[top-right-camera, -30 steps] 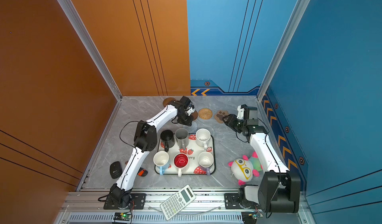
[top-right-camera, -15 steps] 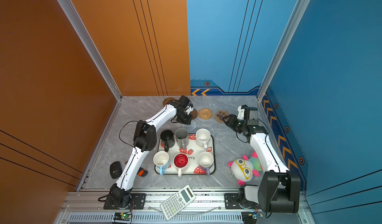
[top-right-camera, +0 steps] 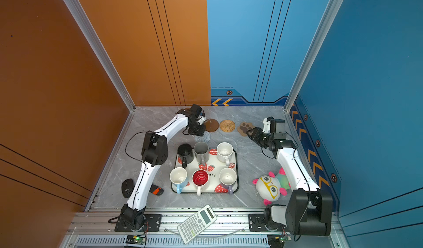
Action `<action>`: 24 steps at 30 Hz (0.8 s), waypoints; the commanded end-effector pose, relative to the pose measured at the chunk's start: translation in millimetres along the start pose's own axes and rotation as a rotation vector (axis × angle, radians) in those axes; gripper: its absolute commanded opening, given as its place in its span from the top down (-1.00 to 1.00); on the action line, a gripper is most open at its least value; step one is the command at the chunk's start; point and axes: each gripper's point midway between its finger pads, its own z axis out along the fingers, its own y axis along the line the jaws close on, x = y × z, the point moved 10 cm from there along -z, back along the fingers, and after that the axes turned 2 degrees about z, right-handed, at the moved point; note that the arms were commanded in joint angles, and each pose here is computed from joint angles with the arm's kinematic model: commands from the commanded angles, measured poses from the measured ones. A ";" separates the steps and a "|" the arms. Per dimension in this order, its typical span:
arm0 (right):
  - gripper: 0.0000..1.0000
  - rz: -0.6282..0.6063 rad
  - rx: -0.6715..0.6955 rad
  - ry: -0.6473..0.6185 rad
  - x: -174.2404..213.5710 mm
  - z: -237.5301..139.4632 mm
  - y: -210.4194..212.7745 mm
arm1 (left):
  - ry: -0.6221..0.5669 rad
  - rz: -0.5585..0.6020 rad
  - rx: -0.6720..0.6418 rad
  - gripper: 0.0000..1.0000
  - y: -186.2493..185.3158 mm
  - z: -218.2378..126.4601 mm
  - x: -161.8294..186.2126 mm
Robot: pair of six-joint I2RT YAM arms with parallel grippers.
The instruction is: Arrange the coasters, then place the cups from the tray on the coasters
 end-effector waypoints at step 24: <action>0.04 0.001 -0.024 -0.036 -3.9 -9.4 5.7 | 0.189 -0.237 -0.213 0.93 121.6 -0.1 65.6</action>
